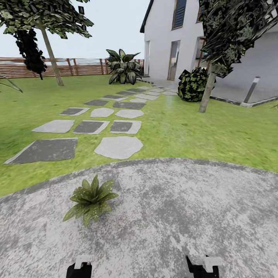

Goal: Pick up the pesticide atomizer in the garden and spray insectifuge to fully cover both potted plants in the garden.

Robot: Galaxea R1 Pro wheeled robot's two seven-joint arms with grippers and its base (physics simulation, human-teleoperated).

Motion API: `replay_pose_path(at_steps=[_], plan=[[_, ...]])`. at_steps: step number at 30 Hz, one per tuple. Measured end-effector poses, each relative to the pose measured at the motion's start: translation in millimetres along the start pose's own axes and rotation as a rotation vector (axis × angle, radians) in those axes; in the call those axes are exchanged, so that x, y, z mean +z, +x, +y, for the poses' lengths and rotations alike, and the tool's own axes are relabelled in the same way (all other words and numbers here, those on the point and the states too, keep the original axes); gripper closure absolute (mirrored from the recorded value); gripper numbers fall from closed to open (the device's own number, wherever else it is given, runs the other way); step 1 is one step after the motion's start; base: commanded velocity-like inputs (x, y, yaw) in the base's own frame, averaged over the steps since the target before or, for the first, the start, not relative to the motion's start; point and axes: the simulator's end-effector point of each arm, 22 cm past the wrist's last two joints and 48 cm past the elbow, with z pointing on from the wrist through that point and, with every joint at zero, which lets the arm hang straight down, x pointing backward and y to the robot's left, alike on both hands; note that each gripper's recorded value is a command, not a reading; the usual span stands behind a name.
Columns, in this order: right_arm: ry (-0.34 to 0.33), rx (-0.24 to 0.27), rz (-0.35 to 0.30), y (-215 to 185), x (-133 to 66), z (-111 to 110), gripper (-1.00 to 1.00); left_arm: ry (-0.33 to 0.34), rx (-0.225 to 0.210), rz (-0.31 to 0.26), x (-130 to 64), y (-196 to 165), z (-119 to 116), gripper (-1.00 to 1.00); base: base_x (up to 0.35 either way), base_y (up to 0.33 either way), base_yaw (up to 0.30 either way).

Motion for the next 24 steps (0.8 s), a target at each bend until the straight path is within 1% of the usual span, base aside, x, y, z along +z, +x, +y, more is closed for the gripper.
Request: replay_pose_path(at_steps=[3,13,19,24], plan=[[0.004,-0.001,0.000,-0.1,-0.2,-3.3,-1.00,0.000,0.000,0.000,0.0,-0.1,0.2,1.00,0.000,0.000,-0.295],[-0.002,0.001,-0.001,-0.5,0.1,1.0,-1.00,-0.001,0.000,0.008,-2.6,7.9,0.4,1.00,-0.013,0.006,-0.300],[-0.004,0.003,-0.002,-1.3,0.3,3.6,-1.00,-0.002,0.001,0.006,-3.0,7.6,1.6,1.00,-0.153,0.227,-0.300],[-0.002,0.003,-0.005,-2.4,0.2,3.5,-1.00,-0.002,0.002,0.004,-3.3,6.7,1.5,1.00,-0.011,0.032,-0.300]])
